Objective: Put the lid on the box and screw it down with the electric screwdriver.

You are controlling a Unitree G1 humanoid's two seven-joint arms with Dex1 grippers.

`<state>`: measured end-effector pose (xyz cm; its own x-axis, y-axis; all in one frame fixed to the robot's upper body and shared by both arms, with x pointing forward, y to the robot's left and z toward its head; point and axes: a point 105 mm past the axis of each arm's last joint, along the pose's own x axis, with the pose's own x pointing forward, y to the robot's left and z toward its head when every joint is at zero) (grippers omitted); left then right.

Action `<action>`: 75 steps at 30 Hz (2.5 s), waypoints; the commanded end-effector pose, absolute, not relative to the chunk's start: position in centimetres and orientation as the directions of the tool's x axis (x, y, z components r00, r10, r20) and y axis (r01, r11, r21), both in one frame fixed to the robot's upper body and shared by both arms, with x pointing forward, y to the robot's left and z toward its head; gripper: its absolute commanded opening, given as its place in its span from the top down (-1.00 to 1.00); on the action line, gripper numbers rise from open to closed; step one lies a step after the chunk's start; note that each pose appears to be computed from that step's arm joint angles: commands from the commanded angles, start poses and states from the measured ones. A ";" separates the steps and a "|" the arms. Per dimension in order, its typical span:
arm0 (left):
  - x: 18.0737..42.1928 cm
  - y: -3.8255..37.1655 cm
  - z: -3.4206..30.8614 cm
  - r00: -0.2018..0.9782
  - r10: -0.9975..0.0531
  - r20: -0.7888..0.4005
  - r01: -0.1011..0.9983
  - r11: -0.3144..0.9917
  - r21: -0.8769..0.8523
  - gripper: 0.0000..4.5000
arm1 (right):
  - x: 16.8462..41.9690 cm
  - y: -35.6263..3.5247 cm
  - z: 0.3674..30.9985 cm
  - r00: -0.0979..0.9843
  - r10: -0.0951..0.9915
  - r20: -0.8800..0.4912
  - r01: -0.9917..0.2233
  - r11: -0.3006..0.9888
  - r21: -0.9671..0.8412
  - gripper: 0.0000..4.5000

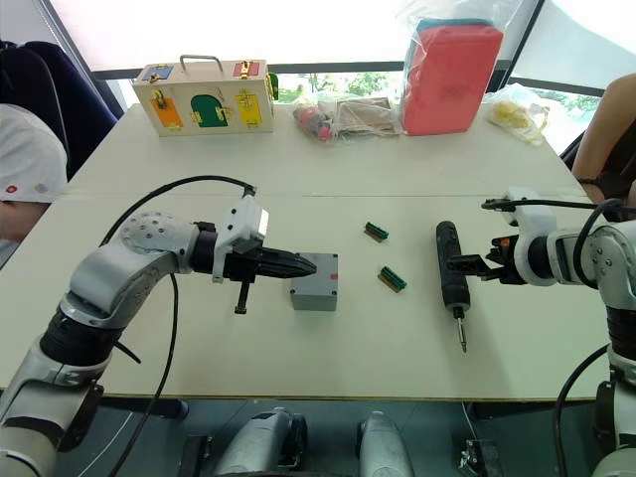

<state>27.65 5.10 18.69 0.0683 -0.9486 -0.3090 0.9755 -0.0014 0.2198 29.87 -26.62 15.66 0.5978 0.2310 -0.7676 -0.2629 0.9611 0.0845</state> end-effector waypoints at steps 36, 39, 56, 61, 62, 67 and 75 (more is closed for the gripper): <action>29.1 7.7 18.8 0.197 -0.950 -0.242 0.970 0.152 0.190 1.00 | 39.0 -23.8 28.9 0.976 0.217 -0.032 -0.218 0.973 -0.070 0.21; 29.9 8.8 18.9 0.226 -0.945 -0.237 0.968 0.192 0.159 1.00 | 36.9 -20.0 33.5 0.876 0.363 0.316 -0.399 0.915 0.054 0.21; 30.7 7.5 15.8 0.265 -0.895 -0.359 0.960 0.209 0.185 1.00 | 32.3 -7.7 24.8 0.620 0.717 0.319 -0.738 0.671 -0.075 0.21; 30.8 7.3 15.1 0.262 -0.888 -0.377 0.961 0.204 0.186 1.00 | 32.3 -7.3 23.9 0.628 0.711 0.316 -0.733 0.677 -0.066 0.21; 30.8 7.3 15.0 0.262 -0.887 -0.379 0.961 0.204 0.185 1.00 | 32.3 -7.2 23.9 0.630 0.709 0.317 -0.733 0.678 -0.062 0.21; 30.9 6.8 14.5 0.258 -0.884 -0.390 0.962 0.200 0.185 1.00 | 32.1 -6.5 23.4 0.626 0.709 0.324 -0.737 0.674 -0.050 0.21; 31.1 6.8 14.4 0.261 -0.879 -0.399 0.962 0.199 0.189 1.00 | 32.5 -6.7 22.1 0.649 0.701 0.296 -0.719 0.692 -0.060 0.21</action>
<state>31.01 6.89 13.92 0.2587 -0.8788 -0.4010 0.9641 0.2093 0.1634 32.93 -6.62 20.64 0.6699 0.7030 0.2388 -0.7214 0.6923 -0.0142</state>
